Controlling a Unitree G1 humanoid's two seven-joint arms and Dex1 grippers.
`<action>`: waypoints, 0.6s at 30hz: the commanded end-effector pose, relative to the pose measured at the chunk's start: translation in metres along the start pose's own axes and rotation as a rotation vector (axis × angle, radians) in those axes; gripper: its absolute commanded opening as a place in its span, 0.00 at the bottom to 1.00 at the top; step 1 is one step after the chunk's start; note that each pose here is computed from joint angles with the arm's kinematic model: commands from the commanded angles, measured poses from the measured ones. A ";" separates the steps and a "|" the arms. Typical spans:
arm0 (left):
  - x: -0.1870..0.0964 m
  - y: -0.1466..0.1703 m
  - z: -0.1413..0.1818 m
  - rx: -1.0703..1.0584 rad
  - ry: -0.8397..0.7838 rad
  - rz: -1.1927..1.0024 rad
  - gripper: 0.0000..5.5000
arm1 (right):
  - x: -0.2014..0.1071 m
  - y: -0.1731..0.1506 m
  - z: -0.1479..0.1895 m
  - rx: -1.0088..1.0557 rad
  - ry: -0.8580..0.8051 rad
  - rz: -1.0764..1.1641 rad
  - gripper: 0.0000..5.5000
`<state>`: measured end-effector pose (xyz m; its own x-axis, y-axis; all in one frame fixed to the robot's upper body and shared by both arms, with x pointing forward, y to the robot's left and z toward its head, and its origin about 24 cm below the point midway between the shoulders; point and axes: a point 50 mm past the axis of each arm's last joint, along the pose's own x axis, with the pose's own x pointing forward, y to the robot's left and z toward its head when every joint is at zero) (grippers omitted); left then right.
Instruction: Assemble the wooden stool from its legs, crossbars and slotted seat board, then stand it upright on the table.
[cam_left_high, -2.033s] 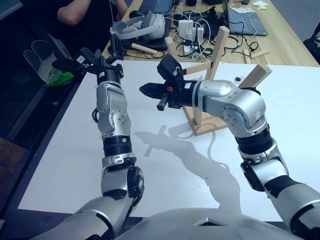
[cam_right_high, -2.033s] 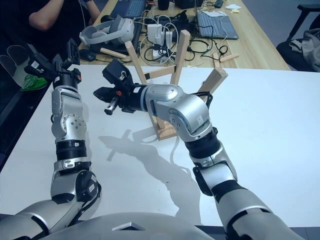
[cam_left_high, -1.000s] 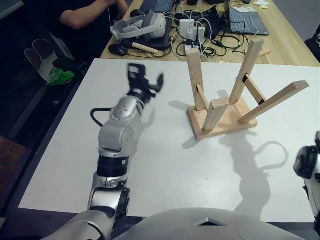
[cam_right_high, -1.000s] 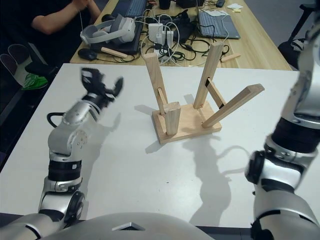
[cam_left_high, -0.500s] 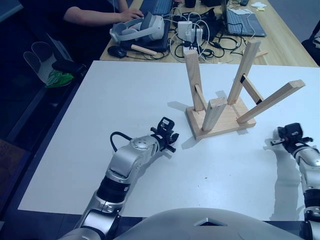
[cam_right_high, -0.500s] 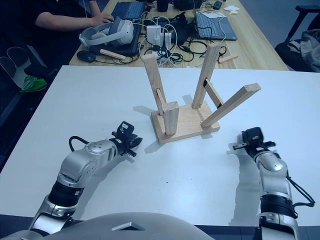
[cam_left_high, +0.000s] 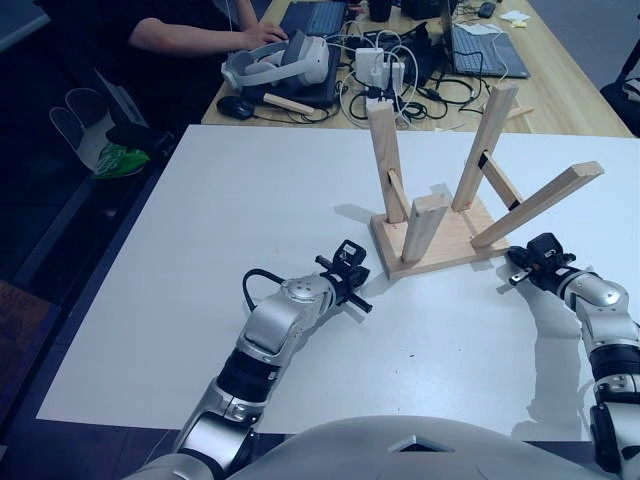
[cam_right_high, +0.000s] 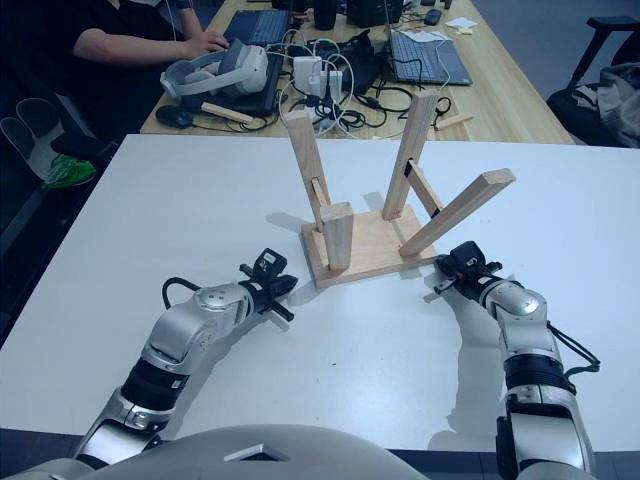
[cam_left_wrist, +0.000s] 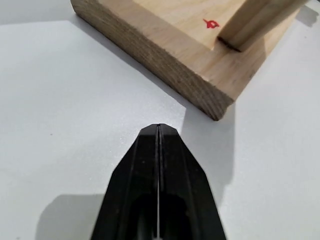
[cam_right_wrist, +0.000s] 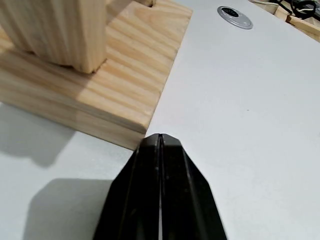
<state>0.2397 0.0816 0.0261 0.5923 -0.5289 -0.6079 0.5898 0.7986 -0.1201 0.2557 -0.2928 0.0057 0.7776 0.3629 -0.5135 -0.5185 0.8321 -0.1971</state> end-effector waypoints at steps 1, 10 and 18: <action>0.002 0.004 -0.002 -0.028 0.007 0.030 0.01 | 0.003 0.017 -0.013 0.060 0.045 0.091 0.00; 0.006 0.016 0.004 -0.070 -0.021 0.123 0.01 | -0.004 0.021 -0.005 0.321 -0.015 0.215 0.00; 0.008 0.015 0.004 -0.092 -0.011 0.140 0.01 | -0.007 0.013 -0.007 0.298 0.013 0.160 0.00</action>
<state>0.2551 0.0858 0.0254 0.6794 -0.4348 -0.5911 0.4639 0.8786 -0.1131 0.2458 -0.2831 0.0081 0.6964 0.5302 -0.4836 -0.5291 0.8346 0.1531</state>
